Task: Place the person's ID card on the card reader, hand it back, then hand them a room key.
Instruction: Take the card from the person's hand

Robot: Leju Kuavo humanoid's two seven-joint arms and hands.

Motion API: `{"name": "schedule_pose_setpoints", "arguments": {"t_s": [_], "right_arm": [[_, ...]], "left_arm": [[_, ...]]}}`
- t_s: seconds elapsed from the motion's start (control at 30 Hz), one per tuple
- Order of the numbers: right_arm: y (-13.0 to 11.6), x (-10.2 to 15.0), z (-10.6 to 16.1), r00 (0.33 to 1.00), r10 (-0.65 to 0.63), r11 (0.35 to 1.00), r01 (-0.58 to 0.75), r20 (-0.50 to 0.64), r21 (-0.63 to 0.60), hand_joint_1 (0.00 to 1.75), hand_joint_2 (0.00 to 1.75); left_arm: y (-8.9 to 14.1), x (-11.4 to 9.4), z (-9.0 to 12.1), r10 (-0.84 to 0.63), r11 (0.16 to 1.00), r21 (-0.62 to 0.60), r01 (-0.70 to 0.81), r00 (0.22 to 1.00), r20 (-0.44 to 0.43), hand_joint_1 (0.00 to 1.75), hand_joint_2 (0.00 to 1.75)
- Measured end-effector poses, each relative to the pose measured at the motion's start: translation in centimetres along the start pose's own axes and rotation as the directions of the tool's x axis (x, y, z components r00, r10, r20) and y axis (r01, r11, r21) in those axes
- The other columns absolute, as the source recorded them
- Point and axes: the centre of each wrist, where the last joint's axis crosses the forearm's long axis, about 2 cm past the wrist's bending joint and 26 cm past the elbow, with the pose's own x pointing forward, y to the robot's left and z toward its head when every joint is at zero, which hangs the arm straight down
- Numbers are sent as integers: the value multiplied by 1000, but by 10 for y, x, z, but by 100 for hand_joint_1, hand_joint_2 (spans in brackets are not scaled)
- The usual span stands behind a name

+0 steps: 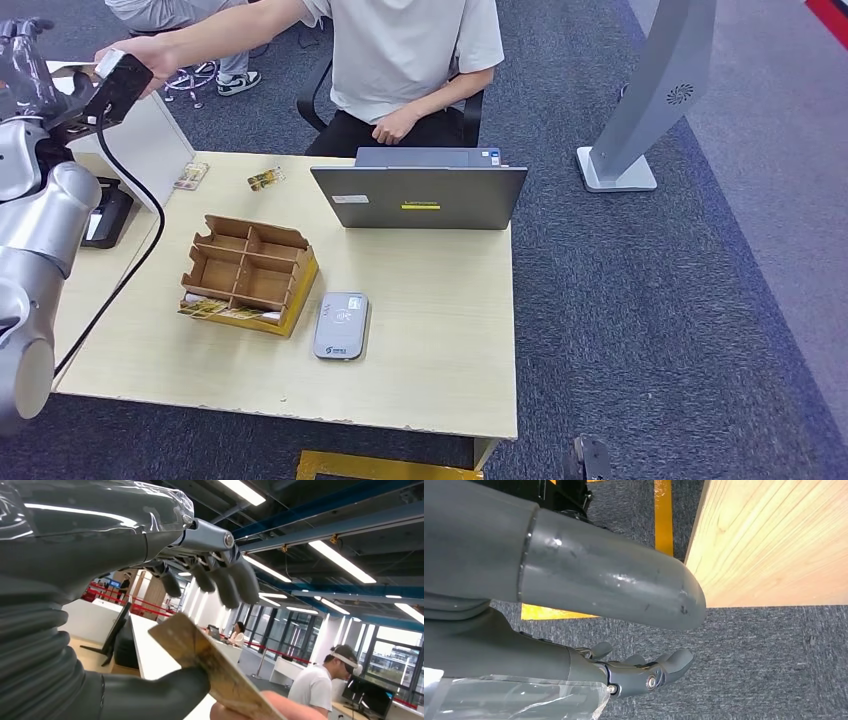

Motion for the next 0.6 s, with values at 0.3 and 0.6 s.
{"name": "schedule_pose_setpoints", "arguments": {"t_s": [0.3,0.6], "right_arm": [[1,0,0,1000,3,1000,-3,-2,-1,0,0],[1,0,0,1000,2,1000,-2,-5,-1,0,0]], "left_arm": [[-1,0,1,2,1000,-3,-2,1000,6,175,175],[-1,1,1,6,1000,1,-6,1000,12,175,175]]}}
